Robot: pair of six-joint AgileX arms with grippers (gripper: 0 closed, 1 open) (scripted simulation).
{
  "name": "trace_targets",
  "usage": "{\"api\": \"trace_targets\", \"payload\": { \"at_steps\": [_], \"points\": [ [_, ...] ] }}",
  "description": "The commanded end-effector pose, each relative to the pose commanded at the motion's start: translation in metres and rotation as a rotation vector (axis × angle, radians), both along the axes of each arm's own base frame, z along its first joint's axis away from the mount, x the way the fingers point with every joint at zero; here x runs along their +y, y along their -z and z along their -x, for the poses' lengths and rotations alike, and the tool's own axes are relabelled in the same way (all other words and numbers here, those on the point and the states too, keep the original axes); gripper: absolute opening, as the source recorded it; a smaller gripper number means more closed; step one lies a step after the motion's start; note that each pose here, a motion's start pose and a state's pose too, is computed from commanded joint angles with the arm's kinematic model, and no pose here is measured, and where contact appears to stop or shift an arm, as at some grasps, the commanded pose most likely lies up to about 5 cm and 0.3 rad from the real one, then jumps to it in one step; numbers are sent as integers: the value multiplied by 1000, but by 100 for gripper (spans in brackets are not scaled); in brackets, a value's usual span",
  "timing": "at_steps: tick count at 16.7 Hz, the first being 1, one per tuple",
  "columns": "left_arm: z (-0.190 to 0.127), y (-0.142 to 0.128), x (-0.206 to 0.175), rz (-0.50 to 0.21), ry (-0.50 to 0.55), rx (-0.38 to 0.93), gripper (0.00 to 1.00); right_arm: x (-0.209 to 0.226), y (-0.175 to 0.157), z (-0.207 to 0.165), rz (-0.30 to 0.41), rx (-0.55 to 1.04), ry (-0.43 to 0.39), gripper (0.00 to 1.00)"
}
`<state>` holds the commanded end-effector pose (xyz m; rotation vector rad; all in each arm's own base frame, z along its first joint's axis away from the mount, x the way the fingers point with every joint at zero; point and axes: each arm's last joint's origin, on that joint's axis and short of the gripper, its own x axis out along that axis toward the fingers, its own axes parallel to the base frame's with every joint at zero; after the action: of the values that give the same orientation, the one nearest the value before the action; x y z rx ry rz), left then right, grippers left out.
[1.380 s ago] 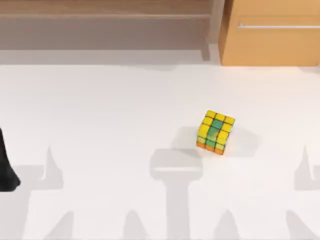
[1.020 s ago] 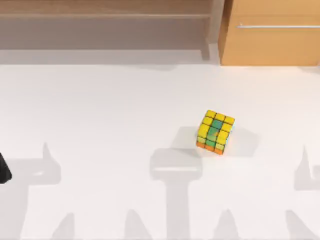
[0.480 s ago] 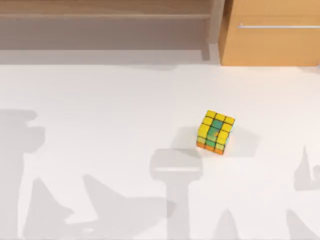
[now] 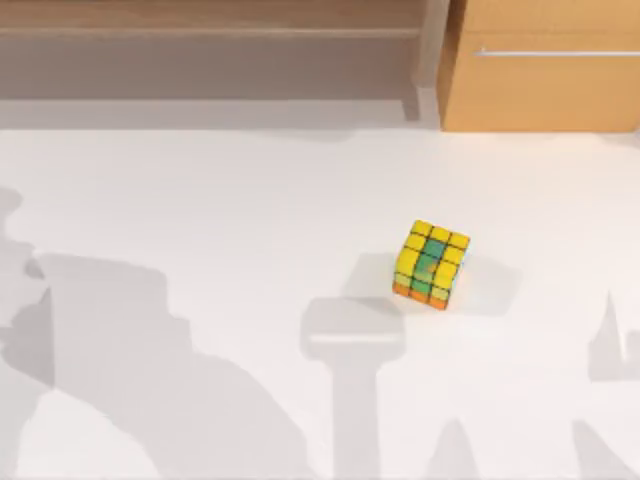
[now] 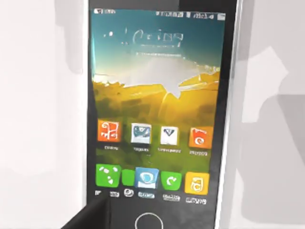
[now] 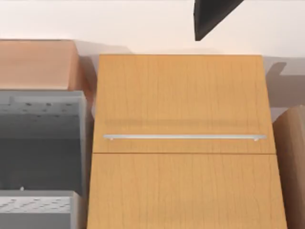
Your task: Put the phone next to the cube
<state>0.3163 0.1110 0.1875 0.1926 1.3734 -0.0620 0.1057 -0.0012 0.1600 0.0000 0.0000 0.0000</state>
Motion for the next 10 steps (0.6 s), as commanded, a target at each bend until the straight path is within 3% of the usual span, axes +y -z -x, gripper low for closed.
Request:
{"api": "trace_targets", "payload": {
  "at_steps": [5,10],
  "points": [
    [-39,38,35,51,37,164,100,0,0,0,0,0,0,100],
    [-46,44,43,57,45,180,100,0,0,0,0,0,0,100]
  ]
}}
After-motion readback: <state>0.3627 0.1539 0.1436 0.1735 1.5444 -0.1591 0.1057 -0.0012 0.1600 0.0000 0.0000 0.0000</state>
